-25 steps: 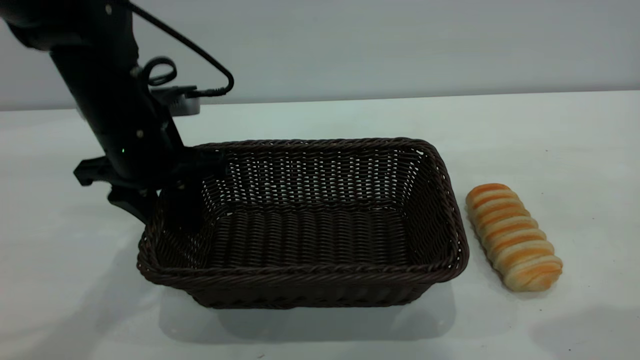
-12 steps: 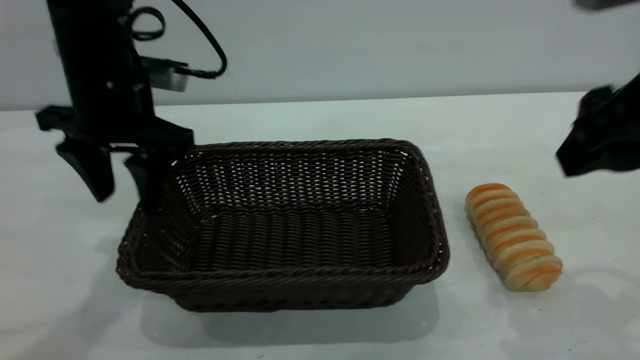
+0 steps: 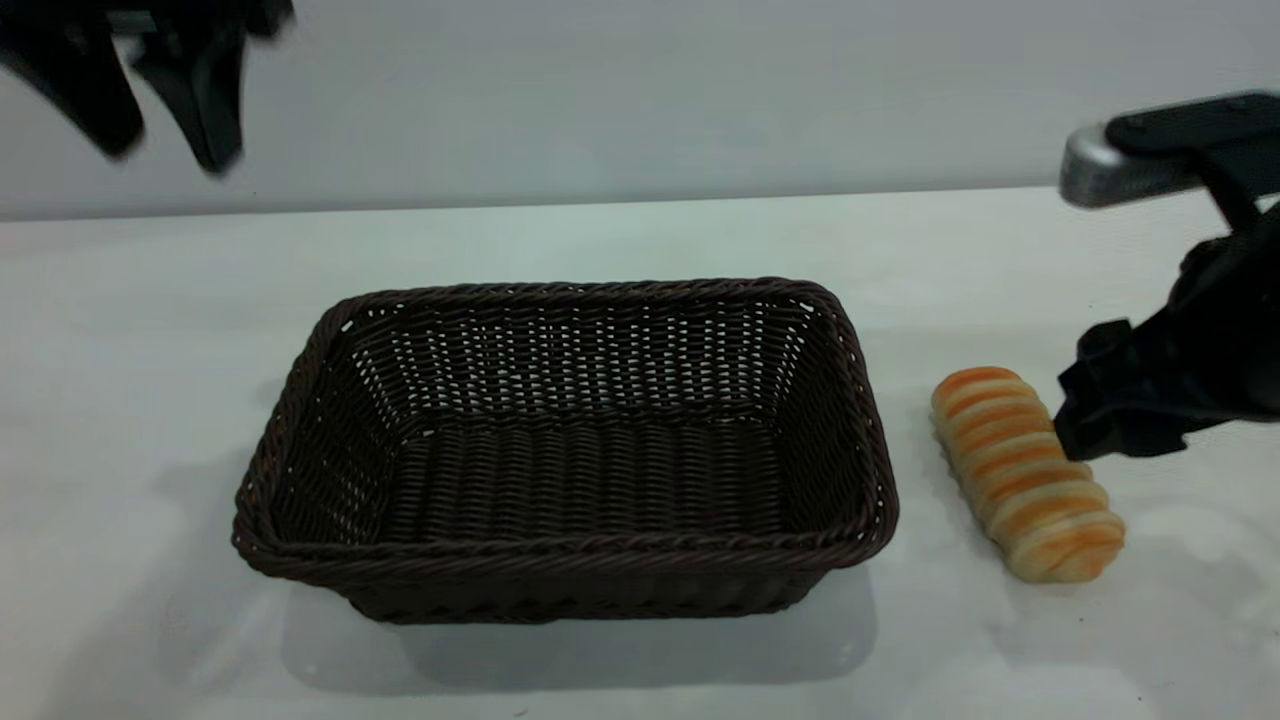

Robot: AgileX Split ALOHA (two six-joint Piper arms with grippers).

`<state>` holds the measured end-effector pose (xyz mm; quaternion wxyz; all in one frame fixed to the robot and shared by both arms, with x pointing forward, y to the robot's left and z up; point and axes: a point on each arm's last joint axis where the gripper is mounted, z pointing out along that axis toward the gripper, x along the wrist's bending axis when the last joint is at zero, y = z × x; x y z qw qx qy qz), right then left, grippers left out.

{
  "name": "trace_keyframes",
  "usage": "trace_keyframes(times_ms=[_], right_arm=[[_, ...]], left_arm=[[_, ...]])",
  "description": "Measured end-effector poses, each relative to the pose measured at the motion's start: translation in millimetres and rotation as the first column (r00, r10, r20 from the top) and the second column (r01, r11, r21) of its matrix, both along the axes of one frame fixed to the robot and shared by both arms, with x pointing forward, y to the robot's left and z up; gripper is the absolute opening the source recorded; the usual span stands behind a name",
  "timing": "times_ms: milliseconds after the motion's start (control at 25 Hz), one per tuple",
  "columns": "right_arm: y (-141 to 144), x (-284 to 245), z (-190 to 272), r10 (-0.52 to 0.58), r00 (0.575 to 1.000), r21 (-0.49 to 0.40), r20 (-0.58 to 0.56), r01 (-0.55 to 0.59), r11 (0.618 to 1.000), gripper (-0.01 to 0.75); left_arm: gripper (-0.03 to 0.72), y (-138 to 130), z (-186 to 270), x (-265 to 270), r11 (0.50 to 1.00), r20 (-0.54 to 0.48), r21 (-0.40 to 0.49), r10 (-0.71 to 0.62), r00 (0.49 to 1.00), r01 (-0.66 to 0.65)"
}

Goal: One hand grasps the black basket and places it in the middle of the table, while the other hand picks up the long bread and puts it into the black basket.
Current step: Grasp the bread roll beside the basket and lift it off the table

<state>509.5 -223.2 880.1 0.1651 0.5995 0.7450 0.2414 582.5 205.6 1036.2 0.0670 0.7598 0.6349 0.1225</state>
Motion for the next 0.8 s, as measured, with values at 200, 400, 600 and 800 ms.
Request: trace_keyframes(times_ms=[200,400,600,800], right_arm=[[3.9,13.9,-19.4,-0.02,1.0,0.027,0.005,0.02,0.999,0.587],[7.4,28.4,-38.4,-0.024,1.0,0.03,-0.009,0.025,0.999,0.587],[9.1,34.7,-57.7,-0.027,0.998,0.02,-0.048,0.028,0.999,0.53],[9.9,37.5,-63.4,-0.027,0.998,0.016,-0.059,0.028,0.999,0.293]], left_arm=[[0.544,5.2,39.1,-17.0,0.999,0.106,-0.036,0.003,0.994,0.001],[0.544,7.7,61.1,-30.2,0.997,0.158,-0.074,0.011,0.987,0.001],[0.544,7.6,63.6,-34.4,0.996,0.142,-0.088,0.015,0.99,-0.003],[0.544,7.1,63.5,-34.7,0.996,0.139,-0.092,0.013,0.99,0.0]])
